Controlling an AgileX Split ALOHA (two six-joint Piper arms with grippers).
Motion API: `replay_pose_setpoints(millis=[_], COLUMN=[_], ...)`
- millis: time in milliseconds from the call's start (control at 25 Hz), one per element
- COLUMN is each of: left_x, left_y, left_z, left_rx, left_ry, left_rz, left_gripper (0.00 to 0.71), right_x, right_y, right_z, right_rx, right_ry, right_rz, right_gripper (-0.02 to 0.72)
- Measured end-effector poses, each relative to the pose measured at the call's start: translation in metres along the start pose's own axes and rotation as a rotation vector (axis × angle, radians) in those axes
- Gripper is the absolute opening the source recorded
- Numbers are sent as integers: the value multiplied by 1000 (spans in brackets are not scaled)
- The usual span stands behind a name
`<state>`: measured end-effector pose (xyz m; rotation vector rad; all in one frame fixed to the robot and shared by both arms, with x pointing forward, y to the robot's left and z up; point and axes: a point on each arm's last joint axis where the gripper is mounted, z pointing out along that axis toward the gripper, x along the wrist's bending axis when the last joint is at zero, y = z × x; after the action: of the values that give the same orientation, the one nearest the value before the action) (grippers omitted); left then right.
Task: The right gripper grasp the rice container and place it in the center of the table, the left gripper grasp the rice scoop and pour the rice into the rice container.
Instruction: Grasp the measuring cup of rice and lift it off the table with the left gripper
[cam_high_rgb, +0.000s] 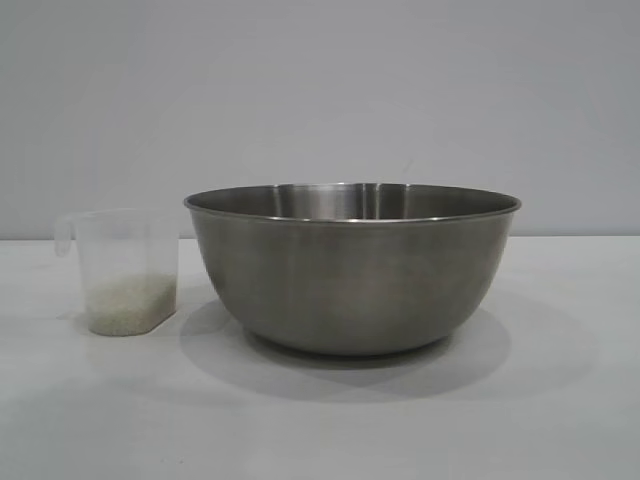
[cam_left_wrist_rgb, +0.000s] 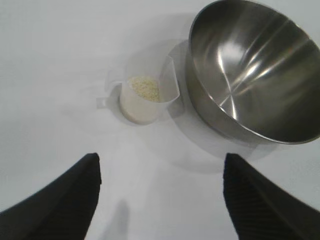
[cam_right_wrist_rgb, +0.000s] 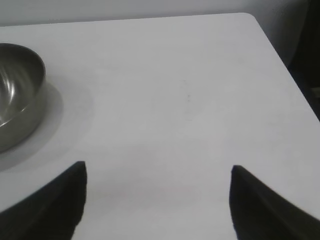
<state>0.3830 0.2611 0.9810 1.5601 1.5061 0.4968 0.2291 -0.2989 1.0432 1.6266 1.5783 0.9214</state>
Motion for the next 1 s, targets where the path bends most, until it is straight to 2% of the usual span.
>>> replay_pose_setpoints(millis=[160,360,520,600,680,760,840,880,960,1000], left_x=[-1,-9,-18,-25,-37,-48,-60,-64,-68,-68], left_y=[-2,0,0,-1,-1,-2,-5,-9,-19,-24], left_z=[1,0,-1,-3,-7,-14,-23,-26,-33,-34], left_rx=[-30,-31,16,66,146,222,295,326,411,444], left_ry=[-18,-111,-215,-292,-411,-542,-692,-740,-796,-790], left_rz=[-144,-355,-593,-741,-845,-850,-748,-671,-513,-445], left_gripper=[487,487,487,487,487,487,487,487,487,487], right_x=[0,0,0,0,0,0,0,0,0,0], right_y=[0,0,0,0,0,0,0,0,0,0], right_z=[0,0,0,0,0,0,0,0,0,0], right_rx=[0,0,0,0,0,0,0,0,0,0], right_ry=[0,0,0,0,0,0,0,0,0,0], right_rz=[0,0,0,0,0,0,0,0,0,0], right_gripper=[549,549,549,549,549,549,549,549,549,549])
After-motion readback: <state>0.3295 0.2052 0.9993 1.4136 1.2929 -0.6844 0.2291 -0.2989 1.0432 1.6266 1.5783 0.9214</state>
